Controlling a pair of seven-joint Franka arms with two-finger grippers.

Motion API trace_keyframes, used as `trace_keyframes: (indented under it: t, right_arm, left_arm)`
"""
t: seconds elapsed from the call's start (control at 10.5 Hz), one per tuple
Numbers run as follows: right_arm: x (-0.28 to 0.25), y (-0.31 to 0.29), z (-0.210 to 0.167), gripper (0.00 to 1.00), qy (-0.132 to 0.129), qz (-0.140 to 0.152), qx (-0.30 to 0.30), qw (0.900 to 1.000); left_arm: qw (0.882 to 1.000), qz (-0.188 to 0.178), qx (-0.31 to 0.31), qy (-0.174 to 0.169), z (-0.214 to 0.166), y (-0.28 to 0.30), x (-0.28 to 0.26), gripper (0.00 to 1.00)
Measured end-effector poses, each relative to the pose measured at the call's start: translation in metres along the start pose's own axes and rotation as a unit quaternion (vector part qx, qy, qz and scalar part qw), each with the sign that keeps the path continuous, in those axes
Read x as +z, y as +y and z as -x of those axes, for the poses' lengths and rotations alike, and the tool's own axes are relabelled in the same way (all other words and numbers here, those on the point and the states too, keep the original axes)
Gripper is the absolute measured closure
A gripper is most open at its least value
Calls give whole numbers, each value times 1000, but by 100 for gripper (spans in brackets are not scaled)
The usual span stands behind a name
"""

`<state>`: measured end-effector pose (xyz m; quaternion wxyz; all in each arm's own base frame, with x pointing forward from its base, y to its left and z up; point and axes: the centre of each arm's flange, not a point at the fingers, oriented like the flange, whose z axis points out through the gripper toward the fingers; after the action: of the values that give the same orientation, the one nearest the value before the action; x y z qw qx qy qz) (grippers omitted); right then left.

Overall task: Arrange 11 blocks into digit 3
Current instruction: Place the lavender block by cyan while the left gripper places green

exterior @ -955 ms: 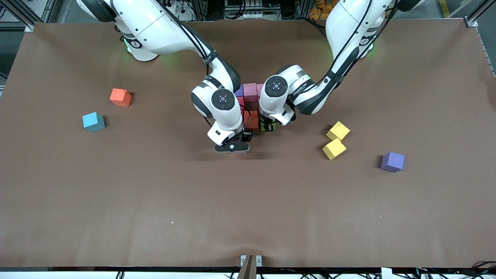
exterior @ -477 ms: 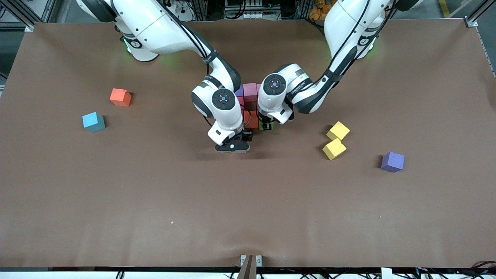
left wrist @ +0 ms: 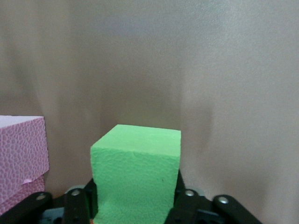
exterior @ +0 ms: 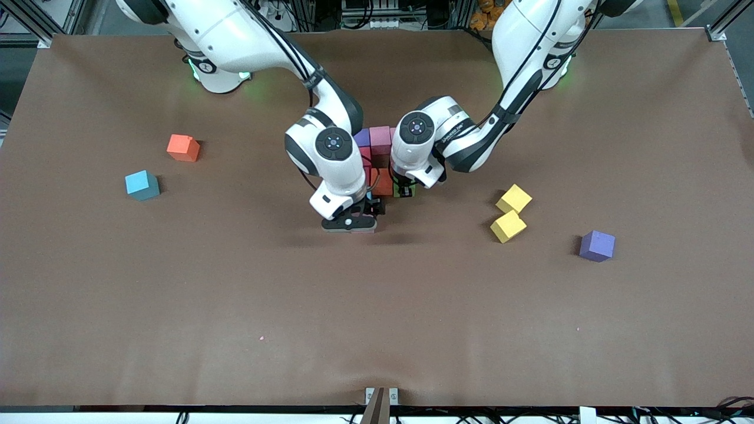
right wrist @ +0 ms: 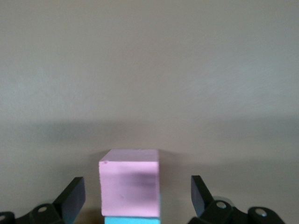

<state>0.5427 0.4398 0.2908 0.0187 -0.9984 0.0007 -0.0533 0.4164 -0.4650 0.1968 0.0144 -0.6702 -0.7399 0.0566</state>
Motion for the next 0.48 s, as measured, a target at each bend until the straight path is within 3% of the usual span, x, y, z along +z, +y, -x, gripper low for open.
trace_keyframes:
  t: [0.1, 0.38, 0.48]
  right_arm:
    - [-34, 21, -16, 0, 6, 6, 6, 1000]
    - [-123, 124, -54, 0, 33, 18, 46, 998]
    - [-146, 162, -58, 0, 26, 34, 39, 998]
  left_arm:
    - [1000, 0, 2, 0, 2, -2, 0, 37]
    - [1000, 2, 3, -3, 3, -2, -1, 1]
    - [1000, 4, 3, -4, 3, -1, -3, 0]
